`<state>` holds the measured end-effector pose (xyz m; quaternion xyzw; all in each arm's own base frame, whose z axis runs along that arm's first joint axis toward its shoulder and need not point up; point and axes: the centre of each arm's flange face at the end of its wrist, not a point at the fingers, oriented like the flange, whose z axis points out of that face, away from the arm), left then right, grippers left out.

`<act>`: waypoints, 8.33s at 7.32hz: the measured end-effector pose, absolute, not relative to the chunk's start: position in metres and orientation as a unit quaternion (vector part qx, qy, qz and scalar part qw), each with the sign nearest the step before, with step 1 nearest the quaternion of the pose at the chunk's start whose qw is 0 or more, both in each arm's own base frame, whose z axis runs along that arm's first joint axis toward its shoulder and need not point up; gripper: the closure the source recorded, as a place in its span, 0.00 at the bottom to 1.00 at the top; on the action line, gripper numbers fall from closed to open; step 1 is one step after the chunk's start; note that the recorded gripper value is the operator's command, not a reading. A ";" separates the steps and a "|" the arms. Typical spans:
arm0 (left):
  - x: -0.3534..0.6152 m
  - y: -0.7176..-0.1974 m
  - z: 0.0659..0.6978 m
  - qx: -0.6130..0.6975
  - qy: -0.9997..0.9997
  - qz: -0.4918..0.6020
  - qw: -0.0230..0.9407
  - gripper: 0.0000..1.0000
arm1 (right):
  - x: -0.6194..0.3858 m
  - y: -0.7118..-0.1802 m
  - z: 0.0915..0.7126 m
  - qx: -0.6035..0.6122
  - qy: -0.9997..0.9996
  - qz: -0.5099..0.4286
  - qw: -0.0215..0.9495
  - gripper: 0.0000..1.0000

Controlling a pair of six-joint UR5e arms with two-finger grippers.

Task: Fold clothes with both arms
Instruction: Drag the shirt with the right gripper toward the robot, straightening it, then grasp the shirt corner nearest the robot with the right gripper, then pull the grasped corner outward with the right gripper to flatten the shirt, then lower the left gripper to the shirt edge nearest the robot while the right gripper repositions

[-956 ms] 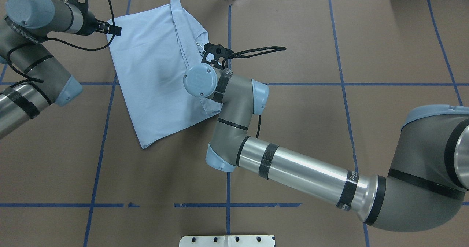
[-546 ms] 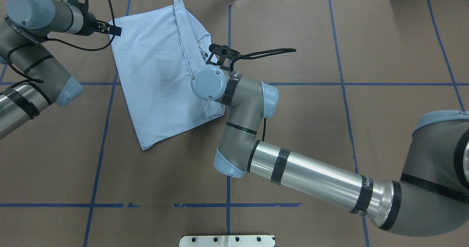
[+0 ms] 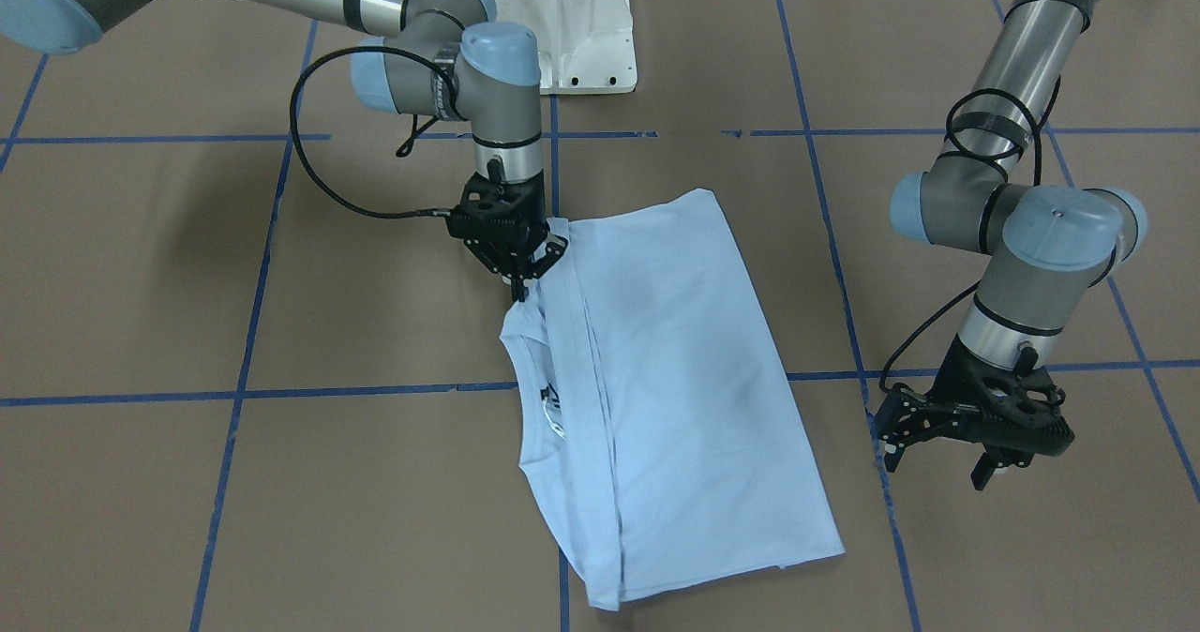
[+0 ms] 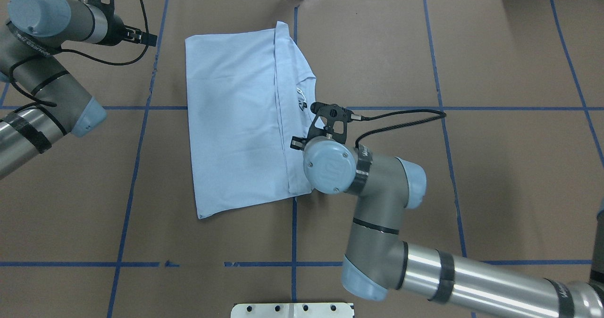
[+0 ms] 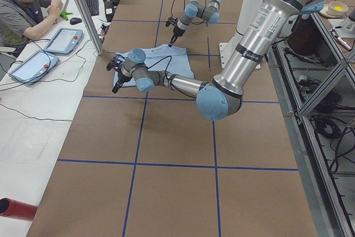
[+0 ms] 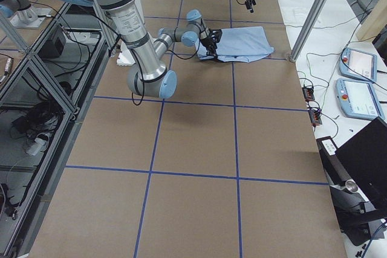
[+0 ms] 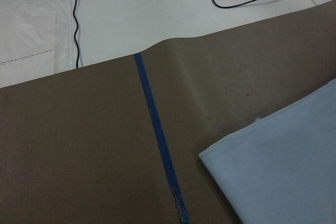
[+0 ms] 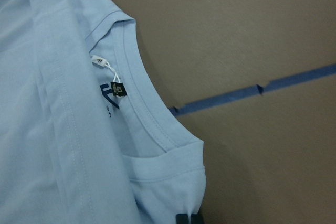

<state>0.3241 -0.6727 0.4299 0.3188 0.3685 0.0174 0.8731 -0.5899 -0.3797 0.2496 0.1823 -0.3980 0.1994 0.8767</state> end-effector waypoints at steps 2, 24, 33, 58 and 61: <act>0.325 -0.672 0.429 0.319 0.369 0.018 0.873 0.00 | -0.542 -0.305 0.290 0.192 -0.401 0.174 0.879 1.00; 0.327 -0.671 0.430 0.314 0.373 0.010 0.873 0.00 | -0.548 -0.177 0.305 0.318 -0.346 -0.115 0.875 0.62; 0.328 -0.671 0.429 0.314 0.374 0.011 0.873 0.00 | -0.529 -0.185 0.280 0.322 -0.375 -0.069 0.867 1.00; 0.546 -0.228 0.256 0.042 0.564 -0.130 0.815 0.18 | -0.429 -0.265 0.289 0.173 -0.528 0.215 0.803 0.00; 0.565 -0.206 0.271 0.026 0.551 -0.133 0.824 0.24 | -0.430 -0.265 0.290 0.173 -0.528 0.217 0.803 0.00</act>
